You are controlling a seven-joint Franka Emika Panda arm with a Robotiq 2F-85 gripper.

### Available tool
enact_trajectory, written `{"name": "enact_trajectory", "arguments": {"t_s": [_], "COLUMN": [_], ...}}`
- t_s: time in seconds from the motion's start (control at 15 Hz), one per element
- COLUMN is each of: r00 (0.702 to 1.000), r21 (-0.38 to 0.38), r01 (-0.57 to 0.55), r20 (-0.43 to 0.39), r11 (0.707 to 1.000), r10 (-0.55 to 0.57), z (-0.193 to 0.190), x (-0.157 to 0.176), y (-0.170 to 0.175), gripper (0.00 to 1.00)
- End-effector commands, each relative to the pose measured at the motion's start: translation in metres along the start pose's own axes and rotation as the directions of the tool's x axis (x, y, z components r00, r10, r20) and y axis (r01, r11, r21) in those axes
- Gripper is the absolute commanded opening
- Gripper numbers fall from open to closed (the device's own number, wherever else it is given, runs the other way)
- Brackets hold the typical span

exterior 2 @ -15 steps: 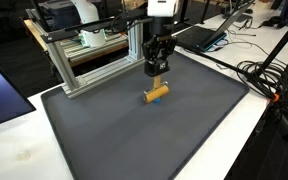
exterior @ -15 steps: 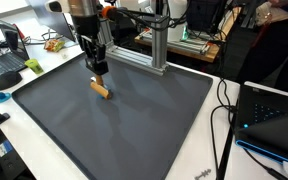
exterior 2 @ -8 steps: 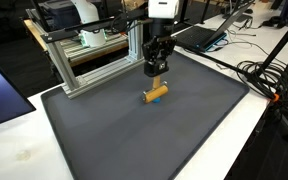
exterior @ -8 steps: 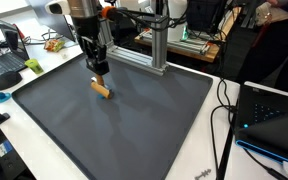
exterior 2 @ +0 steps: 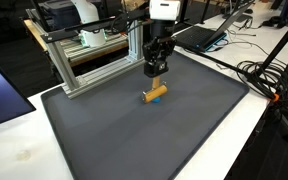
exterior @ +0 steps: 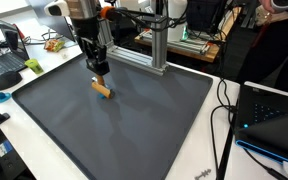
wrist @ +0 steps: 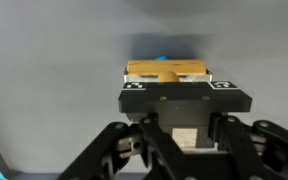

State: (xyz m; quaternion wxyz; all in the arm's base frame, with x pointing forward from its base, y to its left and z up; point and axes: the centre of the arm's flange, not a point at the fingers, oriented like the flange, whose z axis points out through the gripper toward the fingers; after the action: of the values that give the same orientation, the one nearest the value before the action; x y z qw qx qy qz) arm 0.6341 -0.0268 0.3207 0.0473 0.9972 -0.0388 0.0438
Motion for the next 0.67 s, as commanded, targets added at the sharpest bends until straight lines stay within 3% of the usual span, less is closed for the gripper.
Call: {"name": "enact_trajectory", "arguments": {"t_s": [0.0, 0.6], "r00": [0.999, 1.000], "r21": [0.029, 0.038], "r01": [0.011, -0.001], "r20": [0.037, 0.013], "r11": [1.000, 0.999], "r10": [-0.012, 0.001], "z": [0.016, 0.022], "x": [0.017, 0.037], "y": [0.000, 0.002], "gripper": [0.22, 0.22]}}
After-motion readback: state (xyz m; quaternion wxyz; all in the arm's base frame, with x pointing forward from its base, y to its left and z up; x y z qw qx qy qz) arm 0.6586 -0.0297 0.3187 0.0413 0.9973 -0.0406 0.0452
